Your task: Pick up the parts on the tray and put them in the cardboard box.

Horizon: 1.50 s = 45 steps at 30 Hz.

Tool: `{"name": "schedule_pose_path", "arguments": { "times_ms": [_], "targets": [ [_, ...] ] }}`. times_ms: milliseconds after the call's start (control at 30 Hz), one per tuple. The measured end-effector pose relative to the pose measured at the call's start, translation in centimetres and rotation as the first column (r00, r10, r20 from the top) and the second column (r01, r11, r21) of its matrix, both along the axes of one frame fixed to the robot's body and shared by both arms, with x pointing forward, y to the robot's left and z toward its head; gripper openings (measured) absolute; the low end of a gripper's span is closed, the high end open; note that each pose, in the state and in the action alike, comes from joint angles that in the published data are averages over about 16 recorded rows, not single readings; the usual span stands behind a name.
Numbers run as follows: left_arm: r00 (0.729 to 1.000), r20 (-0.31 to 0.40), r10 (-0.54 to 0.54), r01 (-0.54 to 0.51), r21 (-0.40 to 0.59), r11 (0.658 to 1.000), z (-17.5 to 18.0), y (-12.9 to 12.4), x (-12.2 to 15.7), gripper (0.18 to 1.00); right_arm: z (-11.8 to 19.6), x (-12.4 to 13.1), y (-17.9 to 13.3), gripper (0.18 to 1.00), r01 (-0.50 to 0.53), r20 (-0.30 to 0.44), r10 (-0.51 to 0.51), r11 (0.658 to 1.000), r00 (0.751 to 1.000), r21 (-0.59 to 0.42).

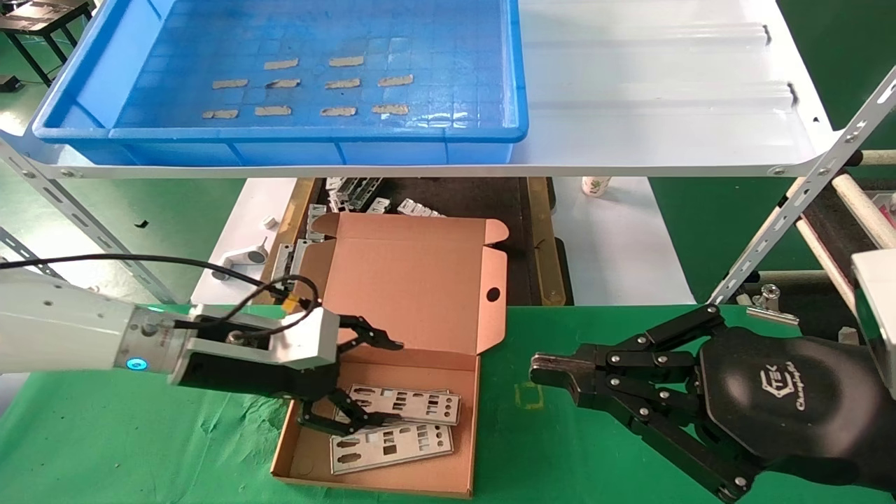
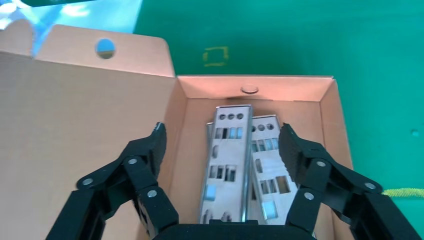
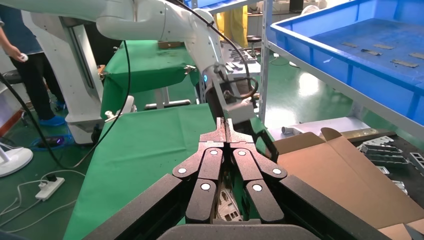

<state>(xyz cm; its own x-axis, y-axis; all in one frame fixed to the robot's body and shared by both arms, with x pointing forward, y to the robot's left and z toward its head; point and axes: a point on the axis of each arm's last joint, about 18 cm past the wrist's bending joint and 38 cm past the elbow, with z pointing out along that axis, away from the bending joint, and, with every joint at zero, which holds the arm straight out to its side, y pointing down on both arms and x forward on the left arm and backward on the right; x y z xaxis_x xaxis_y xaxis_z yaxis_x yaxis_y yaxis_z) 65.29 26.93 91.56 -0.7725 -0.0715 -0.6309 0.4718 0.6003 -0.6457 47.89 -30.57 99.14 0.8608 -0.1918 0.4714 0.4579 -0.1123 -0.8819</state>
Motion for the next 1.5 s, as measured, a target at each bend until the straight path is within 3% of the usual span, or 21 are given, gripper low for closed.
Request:
{"name": "schedule_pose_path", "arguments": {
  "times_ms": [433, 667, 1500],
  "targets": [
    [0.999, -0.033, -0.033, 0.027, -0.174, 0.984, 1.3, 0.2, -2.5, 0.935, 0.0, 0.0, 0.0, 0.236, 0.000, 0.000, 0.000, 1.000, 1.000, 0.000],
    [0.998, -0.040, -0.057, 0.045, -0.257, 0.965, 2.2, 0.5, -4.3, 0.984, 0.0, 0.0, 0.0, 0.312, 0.000, 0.000, 0.000, 1.000, 1.000, 0.000],
    [0.986, -0.045, -0.161, 0.124, -0.448, 0.886, 5.9, 2.4, -12.4, 1.001, 0.0, 0.0, 0.0, 0.837, 0.000, 0.000, 0.000, 1.000, 1.000, 0.000]
  ]
}}
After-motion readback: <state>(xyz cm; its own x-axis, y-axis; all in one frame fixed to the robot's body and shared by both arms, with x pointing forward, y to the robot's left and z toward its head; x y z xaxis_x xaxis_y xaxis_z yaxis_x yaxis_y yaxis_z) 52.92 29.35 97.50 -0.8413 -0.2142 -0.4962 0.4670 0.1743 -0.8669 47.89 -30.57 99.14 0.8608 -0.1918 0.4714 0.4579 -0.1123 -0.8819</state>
